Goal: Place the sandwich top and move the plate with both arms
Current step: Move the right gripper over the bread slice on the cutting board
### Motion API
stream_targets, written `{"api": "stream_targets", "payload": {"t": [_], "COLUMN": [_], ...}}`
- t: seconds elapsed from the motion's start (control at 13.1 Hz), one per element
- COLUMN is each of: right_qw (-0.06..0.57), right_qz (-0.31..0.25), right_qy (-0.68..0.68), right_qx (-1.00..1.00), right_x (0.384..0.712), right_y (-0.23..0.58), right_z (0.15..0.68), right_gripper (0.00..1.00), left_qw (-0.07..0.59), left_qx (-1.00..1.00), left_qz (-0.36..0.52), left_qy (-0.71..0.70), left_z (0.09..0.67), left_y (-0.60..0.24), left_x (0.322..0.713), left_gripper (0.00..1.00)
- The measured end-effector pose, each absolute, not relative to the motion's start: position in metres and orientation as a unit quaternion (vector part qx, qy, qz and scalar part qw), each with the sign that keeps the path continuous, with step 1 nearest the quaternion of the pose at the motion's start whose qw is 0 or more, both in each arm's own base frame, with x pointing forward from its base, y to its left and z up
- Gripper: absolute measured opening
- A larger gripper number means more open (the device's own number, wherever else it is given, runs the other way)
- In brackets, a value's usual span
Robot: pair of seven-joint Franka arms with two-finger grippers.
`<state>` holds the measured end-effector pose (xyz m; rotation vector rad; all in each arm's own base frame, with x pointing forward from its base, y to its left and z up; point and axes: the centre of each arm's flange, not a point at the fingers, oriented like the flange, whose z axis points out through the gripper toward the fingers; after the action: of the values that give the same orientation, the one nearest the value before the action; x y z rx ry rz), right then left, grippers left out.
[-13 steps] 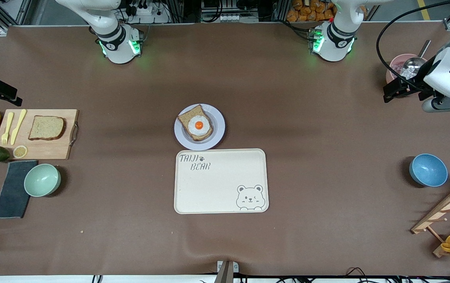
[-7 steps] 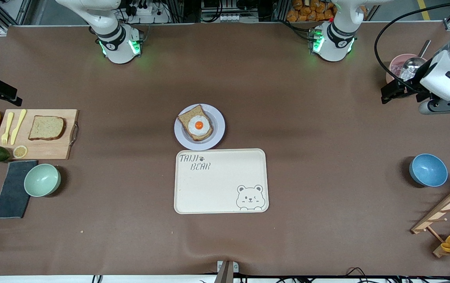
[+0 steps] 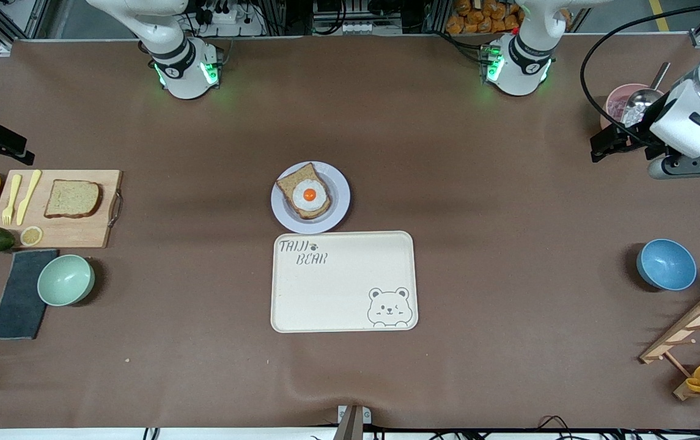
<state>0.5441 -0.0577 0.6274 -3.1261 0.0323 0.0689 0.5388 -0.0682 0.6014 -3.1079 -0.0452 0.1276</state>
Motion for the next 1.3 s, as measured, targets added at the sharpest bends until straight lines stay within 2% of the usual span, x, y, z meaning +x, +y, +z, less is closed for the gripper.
{"api": "stream_targets", "payload": {"t": [0.69, 1.3], "right_qw": [0.007, 0.007], "right_qz": [0.025, 0.085], "right_qy": [0.002, -0.077], "right_qx": [-1.0, -0.993], "right_x": [0.547, 0.616], "right_y": [-0.051, 0.044], "right_z": [0.624, 0.508], "right_gripper": [1.0, 1.0], "left_qw": [0.015, 0.015], "left_qx": [-0.999, -0.999], "left_qz": [0.041, 0.04], "left_qy": [-0.015, -0.015], "left_z": [0.601, 0.602], "left_y": [-0.068, -0.066], "left_x": [0.539, 0.539], "left_gripper": [1.0, 1.0]}}
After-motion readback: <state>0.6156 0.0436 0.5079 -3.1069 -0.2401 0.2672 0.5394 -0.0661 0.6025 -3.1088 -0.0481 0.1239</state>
